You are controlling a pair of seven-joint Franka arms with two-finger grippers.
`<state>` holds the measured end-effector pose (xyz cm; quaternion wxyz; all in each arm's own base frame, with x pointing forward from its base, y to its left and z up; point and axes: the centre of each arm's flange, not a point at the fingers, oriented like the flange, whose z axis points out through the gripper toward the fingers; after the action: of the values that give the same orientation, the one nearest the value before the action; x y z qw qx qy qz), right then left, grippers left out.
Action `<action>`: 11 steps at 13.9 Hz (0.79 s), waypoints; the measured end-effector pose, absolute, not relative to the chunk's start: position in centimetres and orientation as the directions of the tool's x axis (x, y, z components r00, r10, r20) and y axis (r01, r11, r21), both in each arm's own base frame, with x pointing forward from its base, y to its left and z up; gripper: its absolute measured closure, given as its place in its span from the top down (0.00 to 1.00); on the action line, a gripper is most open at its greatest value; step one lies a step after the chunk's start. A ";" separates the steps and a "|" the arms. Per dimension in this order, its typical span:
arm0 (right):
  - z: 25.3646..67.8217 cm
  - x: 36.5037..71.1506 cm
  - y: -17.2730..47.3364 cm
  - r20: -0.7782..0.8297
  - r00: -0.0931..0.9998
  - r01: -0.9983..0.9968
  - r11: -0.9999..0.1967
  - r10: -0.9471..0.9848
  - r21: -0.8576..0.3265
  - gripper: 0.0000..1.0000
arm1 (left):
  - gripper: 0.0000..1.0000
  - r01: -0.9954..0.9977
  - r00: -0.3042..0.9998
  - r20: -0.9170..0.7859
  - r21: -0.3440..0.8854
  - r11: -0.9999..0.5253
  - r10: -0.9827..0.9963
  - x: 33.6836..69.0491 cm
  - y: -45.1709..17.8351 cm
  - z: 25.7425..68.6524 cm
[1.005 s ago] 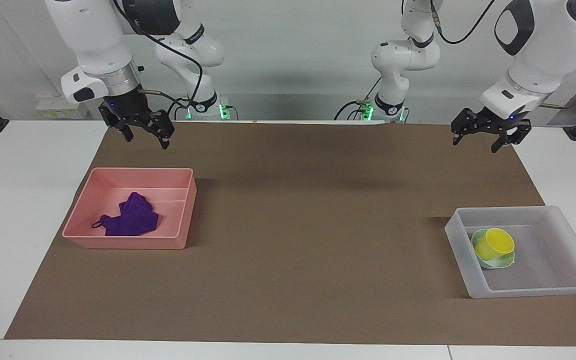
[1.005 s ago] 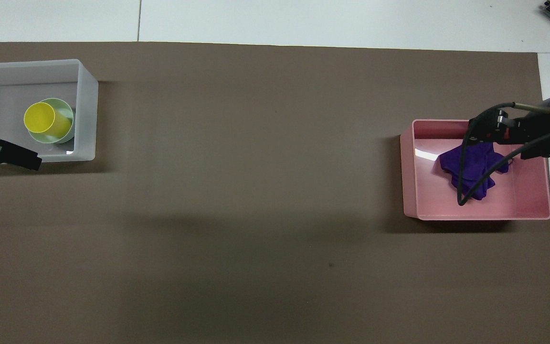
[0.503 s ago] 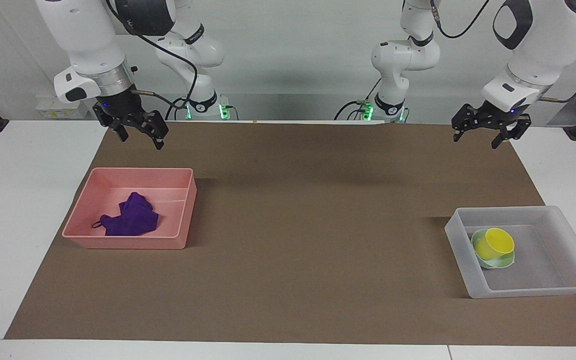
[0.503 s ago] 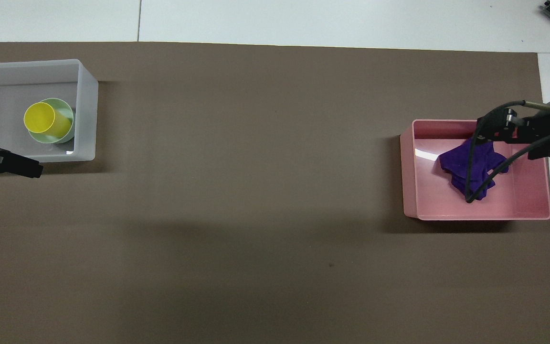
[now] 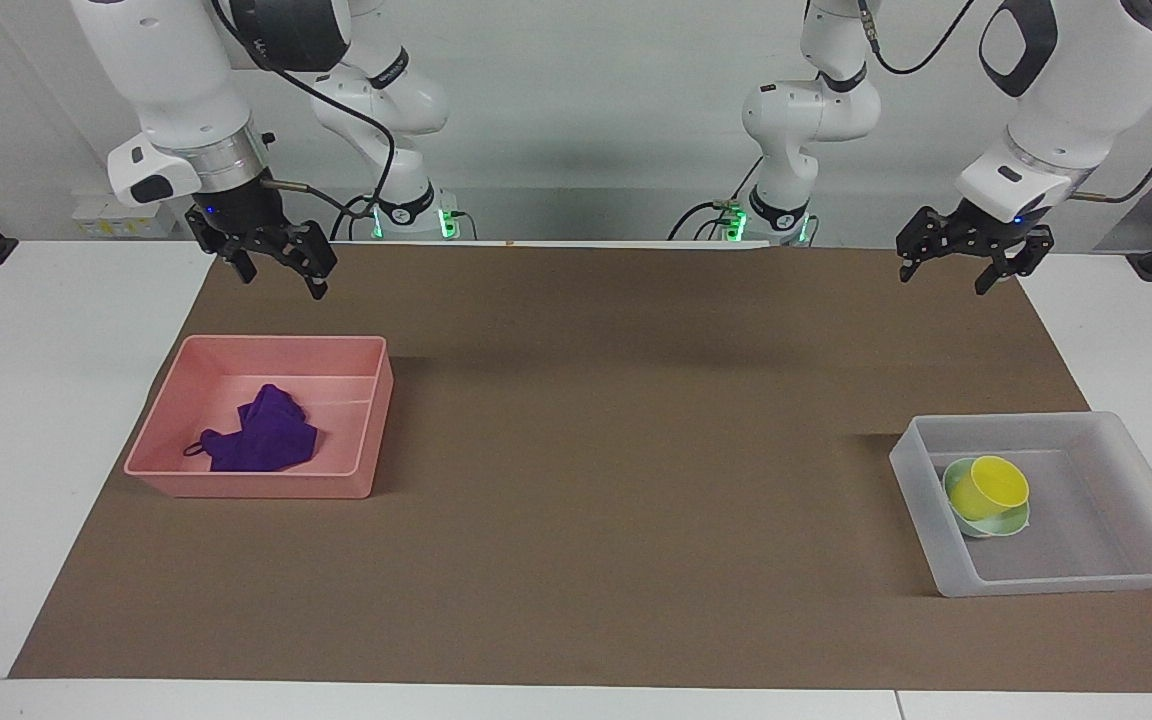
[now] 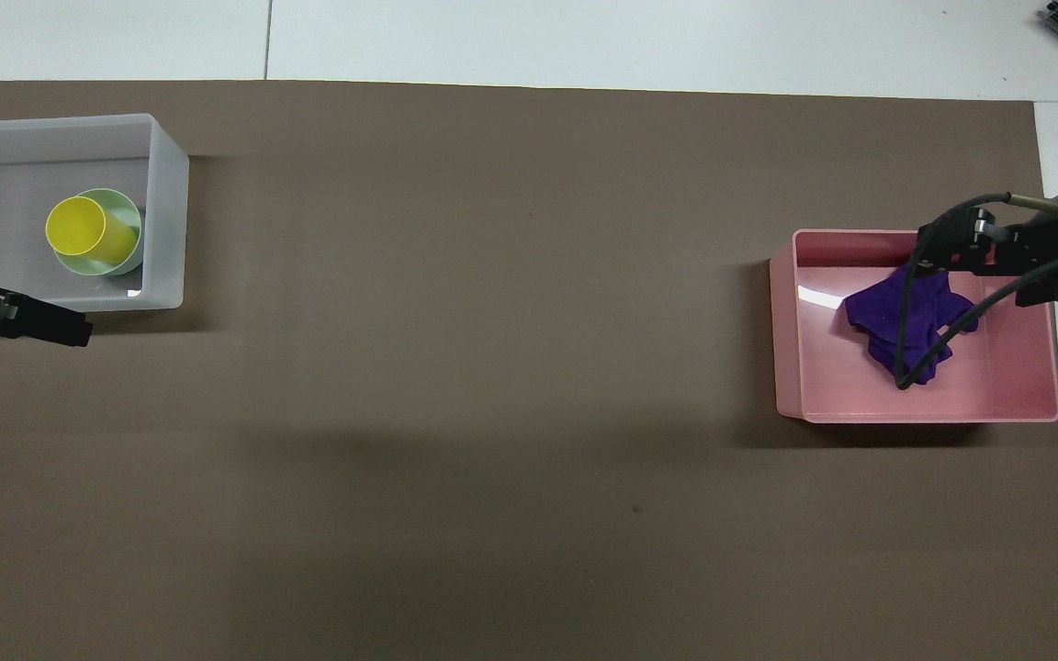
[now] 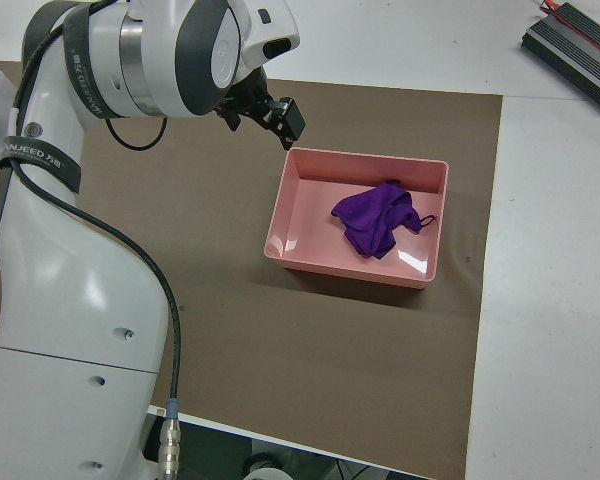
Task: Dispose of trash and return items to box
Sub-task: 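Open the left gripper and withdraw it from the clear box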
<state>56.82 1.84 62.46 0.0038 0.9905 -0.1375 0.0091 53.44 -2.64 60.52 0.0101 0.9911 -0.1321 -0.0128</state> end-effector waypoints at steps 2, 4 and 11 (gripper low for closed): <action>62.5 56.8 1.9 0.020 0.962 -0.271 -0.962 -0.271 0.005 1.00 | 1.00 -0.256 0.966 -0.023 0.024 -0.967 -0.256 53.4 -2.7 60.5; 62.5 56.8 2.1 0.022 0.963 -0.267 -0.964 -0.267 0.004 1.00 | 1.00 -0.237 0.971 -0.024 0.025 -0.971 -0.238 53.4 -2.7 60.5; 62.5 56.8 2.2 0.022 0.964 -0.267 -0.964 -0.266 0.004 1.00 | 1.00 -0.228 0.973 -0.024 0.025 -0.973 -0.228 53.4 -2.7 60.5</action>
<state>56.84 2.19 62.49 0.0033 0.9909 -0.1345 0.0105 53.42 -2.66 60.52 0.0109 0.9932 -0.1149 -0.0133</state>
